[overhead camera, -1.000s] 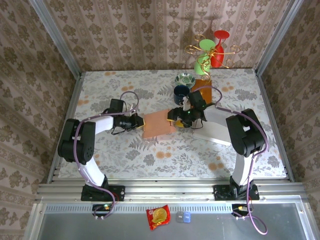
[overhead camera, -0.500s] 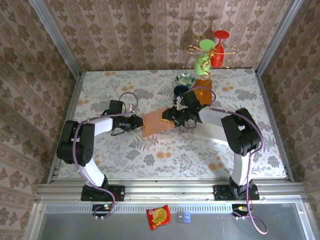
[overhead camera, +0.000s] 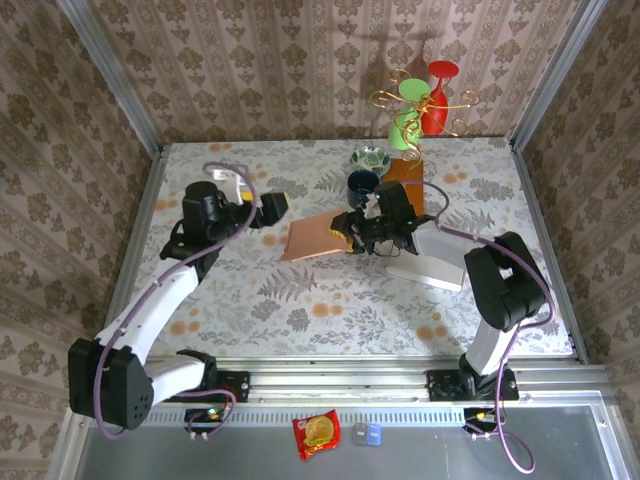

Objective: Fold the paper box

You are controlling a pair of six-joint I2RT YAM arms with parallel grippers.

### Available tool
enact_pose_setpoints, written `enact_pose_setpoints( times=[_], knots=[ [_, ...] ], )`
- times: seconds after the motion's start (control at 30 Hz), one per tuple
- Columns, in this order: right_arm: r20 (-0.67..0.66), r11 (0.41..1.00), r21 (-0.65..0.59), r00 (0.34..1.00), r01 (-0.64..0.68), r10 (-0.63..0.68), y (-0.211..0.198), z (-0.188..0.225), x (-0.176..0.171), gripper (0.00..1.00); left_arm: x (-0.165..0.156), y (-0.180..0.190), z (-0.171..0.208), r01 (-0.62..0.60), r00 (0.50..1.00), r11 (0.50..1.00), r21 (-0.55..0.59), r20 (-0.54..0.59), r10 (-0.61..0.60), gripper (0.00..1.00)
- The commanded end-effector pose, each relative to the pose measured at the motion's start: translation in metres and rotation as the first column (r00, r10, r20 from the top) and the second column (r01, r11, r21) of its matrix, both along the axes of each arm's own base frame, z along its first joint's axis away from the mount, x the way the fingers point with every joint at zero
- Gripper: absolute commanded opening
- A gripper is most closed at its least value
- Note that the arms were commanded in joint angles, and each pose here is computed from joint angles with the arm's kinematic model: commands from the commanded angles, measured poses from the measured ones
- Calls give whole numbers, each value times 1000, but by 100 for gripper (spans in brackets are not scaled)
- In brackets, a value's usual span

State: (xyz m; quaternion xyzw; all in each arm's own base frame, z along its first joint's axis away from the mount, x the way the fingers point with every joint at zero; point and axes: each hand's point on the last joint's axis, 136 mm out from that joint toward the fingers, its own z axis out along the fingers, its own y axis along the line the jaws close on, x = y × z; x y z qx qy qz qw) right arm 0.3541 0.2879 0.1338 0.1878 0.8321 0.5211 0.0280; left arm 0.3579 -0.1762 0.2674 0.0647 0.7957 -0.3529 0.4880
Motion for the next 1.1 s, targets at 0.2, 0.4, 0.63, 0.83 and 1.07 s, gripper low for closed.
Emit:
enact_pose_setpoints(
  times=[0.2, 0.4, 0.63, 0.83, 1.07],
  knots=[
    [-282, 990, 59, 953, 129, -107, -18, 12, -23, 36, -93, -76, -29, 400, 864, 761, 510, 66, -498, 93],
    [-486, 994, 38, 871, 98, -68, -18, 0, -47, 35, -145, -62, -75, 405, 731, 522, 751, 78, -678, 100],
    [-581, 998, 44, 814, 42, -8, -14, -3, -58, 35, -139, -63, -108, 426, 704, 420, 801, -3, -710, 100],
    [-623, 998, 56, 782, 13, 25, -12, -6, -62, 35, -126, -66, -128, 422, 724, 407, 810, -31, -689, 100],
    [-664, 998, 58, 746, -23, 56, -11, -13, -69, 37, -112, -71, -142, 407, 739, 391, 826, -46, -672, 99]
  ],
)
